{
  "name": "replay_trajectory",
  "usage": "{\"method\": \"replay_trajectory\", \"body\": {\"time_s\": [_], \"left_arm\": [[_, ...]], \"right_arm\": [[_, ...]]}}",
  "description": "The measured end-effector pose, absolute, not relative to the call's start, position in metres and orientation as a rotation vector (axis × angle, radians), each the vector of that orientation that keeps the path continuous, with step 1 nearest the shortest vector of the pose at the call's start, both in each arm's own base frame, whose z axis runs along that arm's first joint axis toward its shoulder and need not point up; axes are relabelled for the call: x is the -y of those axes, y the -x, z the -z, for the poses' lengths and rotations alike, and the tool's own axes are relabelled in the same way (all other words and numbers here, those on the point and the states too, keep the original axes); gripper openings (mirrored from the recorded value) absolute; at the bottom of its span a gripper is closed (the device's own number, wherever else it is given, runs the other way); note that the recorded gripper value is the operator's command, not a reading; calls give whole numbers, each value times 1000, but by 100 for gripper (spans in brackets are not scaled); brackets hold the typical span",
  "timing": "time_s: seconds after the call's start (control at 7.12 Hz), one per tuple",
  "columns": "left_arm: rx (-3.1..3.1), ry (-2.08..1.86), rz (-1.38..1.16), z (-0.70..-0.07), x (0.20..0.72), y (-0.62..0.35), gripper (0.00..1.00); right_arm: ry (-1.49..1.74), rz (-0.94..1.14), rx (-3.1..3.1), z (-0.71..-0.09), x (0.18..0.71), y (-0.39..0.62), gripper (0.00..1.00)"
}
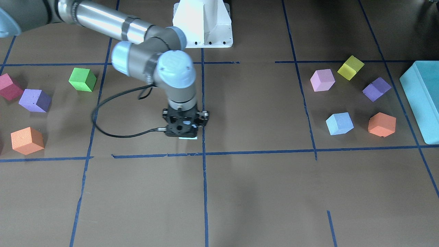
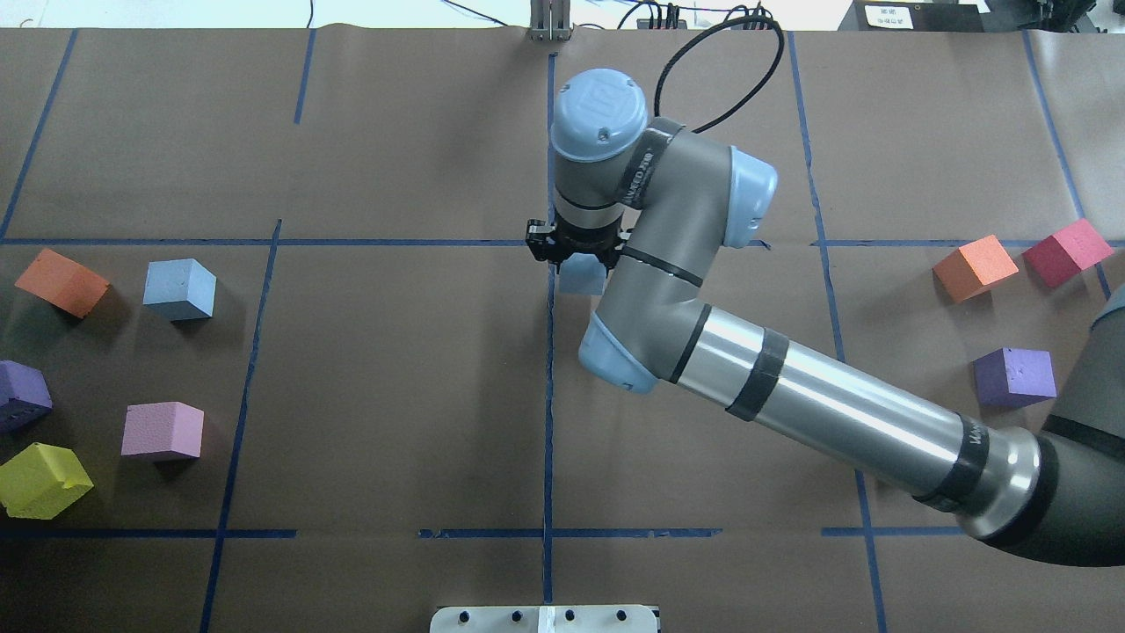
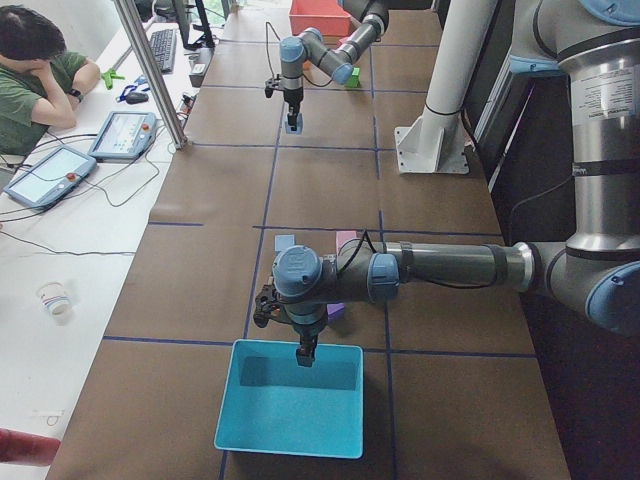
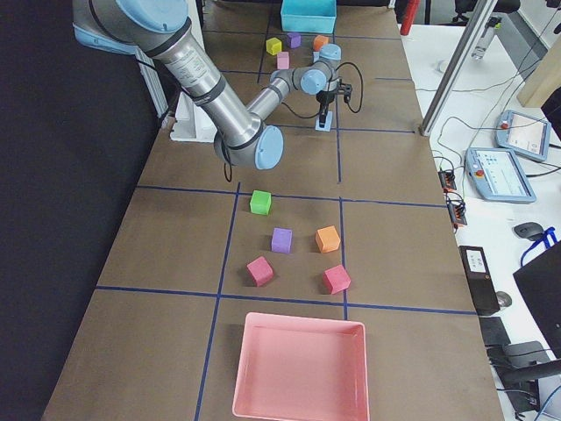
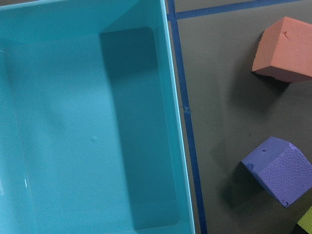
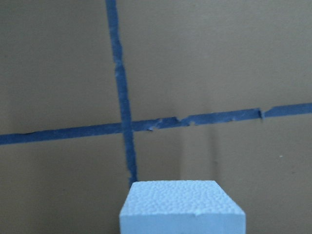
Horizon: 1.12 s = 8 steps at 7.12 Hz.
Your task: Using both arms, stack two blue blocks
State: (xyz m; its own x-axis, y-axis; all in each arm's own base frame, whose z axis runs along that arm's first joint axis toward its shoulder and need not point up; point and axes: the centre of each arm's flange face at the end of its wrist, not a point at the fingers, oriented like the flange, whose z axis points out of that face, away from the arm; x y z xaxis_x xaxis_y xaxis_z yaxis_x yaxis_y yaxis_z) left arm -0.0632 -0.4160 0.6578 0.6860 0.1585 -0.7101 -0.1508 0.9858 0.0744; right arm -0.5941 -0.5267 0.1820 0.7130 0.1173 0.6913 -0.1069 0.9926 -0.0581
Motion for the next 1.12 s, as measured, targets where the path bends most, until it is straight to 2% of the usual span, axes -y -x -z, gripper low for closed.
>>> {"method": "replay_trajectory", "body": {"time_s": [0.14, 0.28, 0.42, 1.12], "left_arm": [[-796, -10, -173, -658, 416, 63, 100], [-797, -10, -173, -658, 416, 63, 100], [-797, -10, -173, -658, 416, 63, 100], [-797, -11, -174, -657, 416, 63, 100]], "right_arm": [[8, -131, 762, -174, 519, 614, 49], [3, -129, 762, -174, 513, 627, 64], [0, -127, 761, -178, 510, 635, 99], [-20, -115, 793, -163, 509, 629, 100]]}}
